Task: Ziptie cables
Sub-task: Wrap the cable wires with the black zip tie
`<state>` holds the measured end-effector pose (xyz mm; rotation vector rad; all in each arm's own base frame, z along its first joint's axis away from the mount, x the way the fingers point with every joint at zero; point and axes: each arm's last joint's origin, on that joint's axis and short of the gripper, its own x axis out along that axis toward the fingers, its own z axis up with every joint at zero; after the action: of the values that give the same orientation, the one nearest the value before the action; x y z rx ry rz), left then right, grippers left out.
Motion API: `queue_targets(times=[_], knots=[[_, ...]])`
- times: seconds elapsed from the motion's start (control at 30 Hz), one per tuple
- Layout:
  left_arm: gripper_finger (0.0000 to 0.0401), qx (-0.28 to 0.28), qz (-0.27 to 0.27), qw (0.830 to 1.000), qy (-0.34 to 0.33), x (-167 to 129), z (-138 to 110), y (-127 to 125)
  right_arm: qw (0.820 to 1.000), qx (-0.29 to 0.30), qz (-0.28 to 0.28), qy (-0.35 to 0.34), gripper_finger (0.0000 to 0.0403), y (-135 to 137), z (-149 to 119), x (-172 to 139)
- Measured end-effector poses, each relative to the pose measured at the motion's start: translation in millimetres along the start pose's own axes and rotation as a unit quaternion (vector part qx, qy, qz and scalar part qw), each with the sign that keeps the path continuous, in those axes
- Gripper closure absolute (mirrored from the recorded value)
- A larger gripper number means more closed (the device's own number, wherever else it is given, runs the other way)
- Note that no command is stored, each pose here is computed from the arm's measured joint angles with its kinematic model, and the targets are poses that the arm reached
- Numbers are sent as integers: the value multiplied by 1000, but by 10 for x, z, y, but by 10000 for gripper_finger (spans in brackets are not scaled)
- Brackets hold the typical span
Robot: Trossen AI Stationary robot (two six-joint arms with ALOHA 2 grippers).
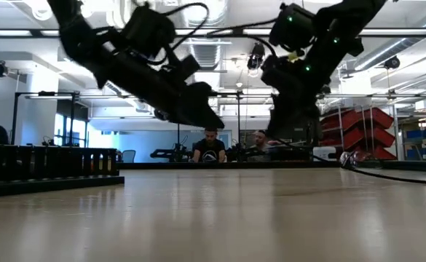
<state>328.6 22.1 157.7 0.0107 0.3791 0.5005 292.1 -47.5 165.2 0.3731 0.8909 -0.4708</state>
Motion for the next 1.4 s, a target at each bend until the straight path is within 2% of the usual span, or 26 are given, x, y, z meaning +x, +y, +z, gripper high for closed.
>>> queue_targets(times=[0.07,0.13,0.2,0.43,0.63,0.8,0.93,1.23,1.4], knots=[[90,-27,-61,997,-49,-34,-22,33,1000,-18,11,-18,400,45,42,-13],[90,-49,-128,986,-95,-77,-17,67,998,-29,23,-44,400,88,92,-24],[90,-55,-166,977,-123,-118,-24,87,996,-37,36,-67,400,120,136,-35],[90,-53,-165,977,-128,-141,-59,100,985,-70,103,-118,400,269,283,-108],[90,-52,-164,976,-134,-132,-26,94,974,-121,123,-147,400,456,397,-226],[90,-47,-217,964,-146,-120,66,47,963,-154,140,-172,401,616,489,-341],[90,-44,-244,956,-154,-112,139,6,955,-172,149,-188,401,717,543,-420],[90,-42,-263,949,-172,-122,259,-37,939,-215,168,-210,401,930,589,-576],[90,-52,-280,941,-182,-130,339,-54,939,-226,146,-215,401,970,606,-676]])
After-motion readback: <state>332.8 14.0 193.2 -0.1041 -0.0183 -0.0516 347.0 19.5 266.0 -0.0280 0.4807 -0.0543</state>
